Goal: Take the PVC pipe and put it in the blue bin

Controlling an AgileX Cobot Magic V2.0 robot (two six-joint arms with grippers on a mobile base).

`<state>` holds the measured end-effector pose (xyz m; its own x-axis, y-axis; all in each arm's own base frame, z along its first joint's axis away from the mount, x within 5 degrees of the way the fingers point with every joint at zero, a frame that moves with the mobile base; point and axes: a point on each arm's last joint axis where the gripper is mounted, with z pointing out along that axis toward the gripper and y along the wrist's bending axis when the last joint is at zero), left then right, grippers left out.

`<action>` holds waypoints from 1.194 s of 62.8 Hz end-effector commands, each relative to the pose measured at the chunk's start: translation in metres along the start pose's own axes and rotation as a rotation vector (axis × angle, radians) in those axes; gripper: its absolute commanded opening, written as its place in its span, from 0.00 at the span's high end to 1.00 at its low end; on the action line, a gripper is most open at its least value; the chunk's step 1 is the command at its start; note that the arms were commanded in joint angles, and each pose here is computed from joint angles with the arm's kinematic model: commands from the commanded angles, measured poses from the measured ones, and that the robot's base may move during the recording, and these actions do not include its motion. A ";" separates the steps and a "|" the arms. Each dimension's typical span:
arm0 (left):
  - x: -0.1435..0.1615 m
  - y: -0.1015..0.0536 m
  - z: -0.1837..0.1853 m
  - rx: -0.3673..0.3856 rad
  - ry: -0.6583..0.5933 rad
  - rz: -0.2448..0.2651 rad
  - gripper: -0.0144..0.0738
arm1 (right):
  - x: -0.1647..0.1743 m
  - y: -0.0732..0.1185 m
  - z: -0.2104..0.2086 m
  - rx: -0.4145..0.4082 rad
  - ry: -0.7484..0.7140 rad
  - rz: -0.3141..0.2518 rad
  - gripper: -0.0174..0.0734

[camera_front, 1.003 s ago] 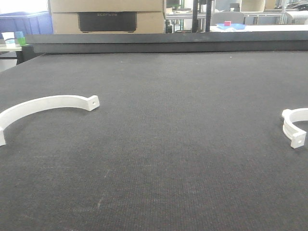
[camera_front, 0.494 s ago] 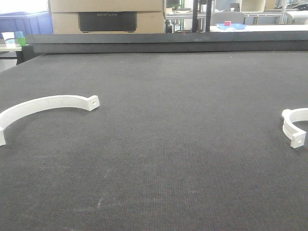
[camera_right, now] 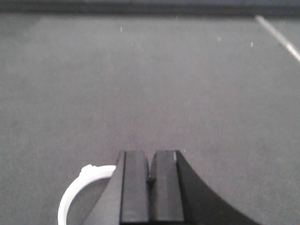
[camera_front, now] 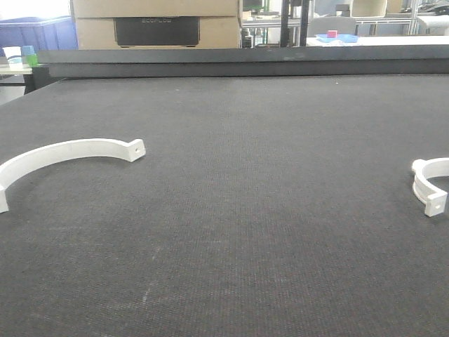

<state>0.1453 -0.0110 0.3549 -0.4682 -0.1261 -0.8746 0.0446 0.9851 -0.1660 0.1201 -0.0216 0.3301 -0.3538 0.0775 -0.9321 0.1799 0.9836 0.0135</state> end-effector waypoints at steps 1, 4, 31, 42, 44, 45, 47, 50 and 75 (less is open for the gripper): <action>0.000 0.002 0.013 -0.008 0.034 -0.005 0.96 | 0.001 0.001 0.002 -0.008 -0.028 -0.023 0.99; 0.000 0.003 0.021 -0.012 0.058 -0.008 0.96 | 0.000 0.003 0.003 -0.018 -0.038 -0.019 0.99; -0.001 0.001 0.051 -0.002 0.079 -0.001 0.96 | -0.002 0.005 0.007 -0.049 -0.048 0.043 0.99; -0.004 0.001 0.051 0.006 0.041 -0.022 0.96 | 0.007 0.006 0.032 -0.044 0.096 0.039 0.99; -0.005 0.001 0.051 0.006 0.036 -0.022 0.96 | 0.009 0.006 0.039 -0.044 0.134 0.042 0.99; -0.005 0.001 0.051 0.006 0.036 -0.022 0.96 | 0.010 0.006 0.042 -0.045 0.153 0.044 0.99; -0.005 0.001 0.051 0.006 0.033 -0.022 0.96 | 0.011 0.007 0.048 -0.047 0.187 0.052 0.99; -0.005 0.001 0.051 0.006 0.033 -0.022 0.96 | 0.012 0.008 0.059 -0.054 0.245 0.074 0.99; 0.000 0.000 0.051 0.008 0.088 -0.022 0.96 | -0.016 0.056 0.139 -0.214 0.597 0.055 0.97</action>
<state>0.1905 -0.0148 0.3321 -0.5381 -0.1337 -0.8322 0.0341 0.9831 -0.1800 0.2478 -0.0023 0.2911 -0.7898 0.1859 -0.5846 0.0968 0.9788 0.1805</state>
